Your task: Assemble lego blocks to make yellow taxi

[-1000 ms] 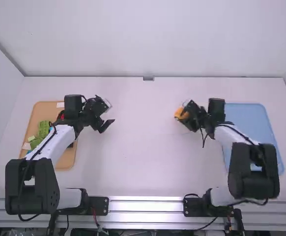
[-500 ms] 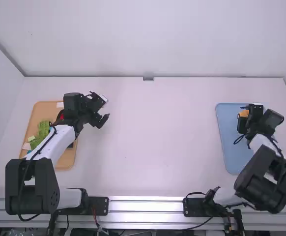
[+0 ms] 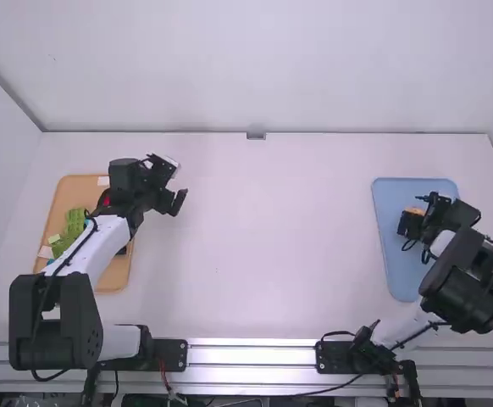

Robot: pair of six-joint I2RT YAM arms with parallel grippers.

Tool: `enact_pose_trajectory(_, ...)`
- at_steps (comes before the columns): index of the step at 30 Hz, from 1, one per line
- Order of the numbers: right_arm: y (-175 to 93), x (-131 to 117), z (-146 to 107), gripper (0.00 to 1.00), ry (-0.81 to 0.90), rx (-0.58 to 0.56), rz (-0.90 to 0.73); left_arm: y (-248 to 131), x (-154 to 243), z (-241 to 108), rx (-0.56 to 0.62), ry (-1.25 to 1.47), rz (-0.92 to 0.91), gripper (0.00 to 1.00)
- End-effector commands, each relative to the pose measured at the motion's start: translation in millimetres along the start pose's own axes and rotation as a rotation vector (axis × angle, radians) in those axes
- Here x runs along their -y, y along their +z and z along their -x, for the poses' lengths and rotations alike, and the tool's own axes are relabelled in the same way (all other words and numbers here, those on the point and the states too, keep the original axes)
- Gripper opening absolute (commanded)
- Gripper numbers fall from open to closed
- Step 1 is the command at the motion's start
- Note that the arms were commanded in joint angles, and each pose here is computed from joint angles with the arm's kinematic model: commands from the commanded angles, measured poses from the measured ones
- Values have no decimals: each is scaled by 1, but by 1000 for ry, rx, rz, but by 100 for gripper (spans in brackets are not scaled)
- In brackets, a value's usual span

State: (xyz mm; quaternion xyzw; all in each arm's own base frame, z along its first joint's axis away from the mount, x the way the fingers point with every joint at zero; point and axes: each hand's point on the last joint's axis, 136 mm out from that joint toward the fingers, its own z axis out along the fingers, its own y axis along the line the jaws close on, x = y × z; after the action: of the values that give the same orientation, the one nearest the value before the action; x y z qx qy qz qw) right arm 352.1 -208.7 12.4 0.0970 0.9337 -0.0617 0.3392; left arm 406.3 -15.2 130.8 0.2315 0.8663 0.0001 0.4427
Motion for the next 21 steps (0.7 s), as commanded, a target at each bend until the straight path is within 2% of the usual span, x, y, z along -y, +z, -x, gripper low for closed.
enact_pose_trajectory(1,-33,2,31,99,-25,67,-41,-3,0,6,-8,-33,54,99)
enact_pose_trajectory(4,-52,-12,43,99,-52,90,-27,-7,4,14,-9,-4,93,99)
enact_pose_trajectory(6,-76,-30,58,99,-90,128,-10,-16,9,27,6,34,148,99)
enact_pose_trajectory(8,-105,-54,72,99,-138,176,17,-31,19,48,42,88,207,99)
enact_pose_trajectory(16,-187,-138,112,99,-316,402,138,-89,41,100,200,142,323,99)
enact_pose_trajectory(18,-204,-155,115,99,-351,449,170,-99,42,103,219,142,324,99)
enact_pose_trajectory(21,-208,-160,115,97,-342,471,170,-102,40,95,214,116,316,97)
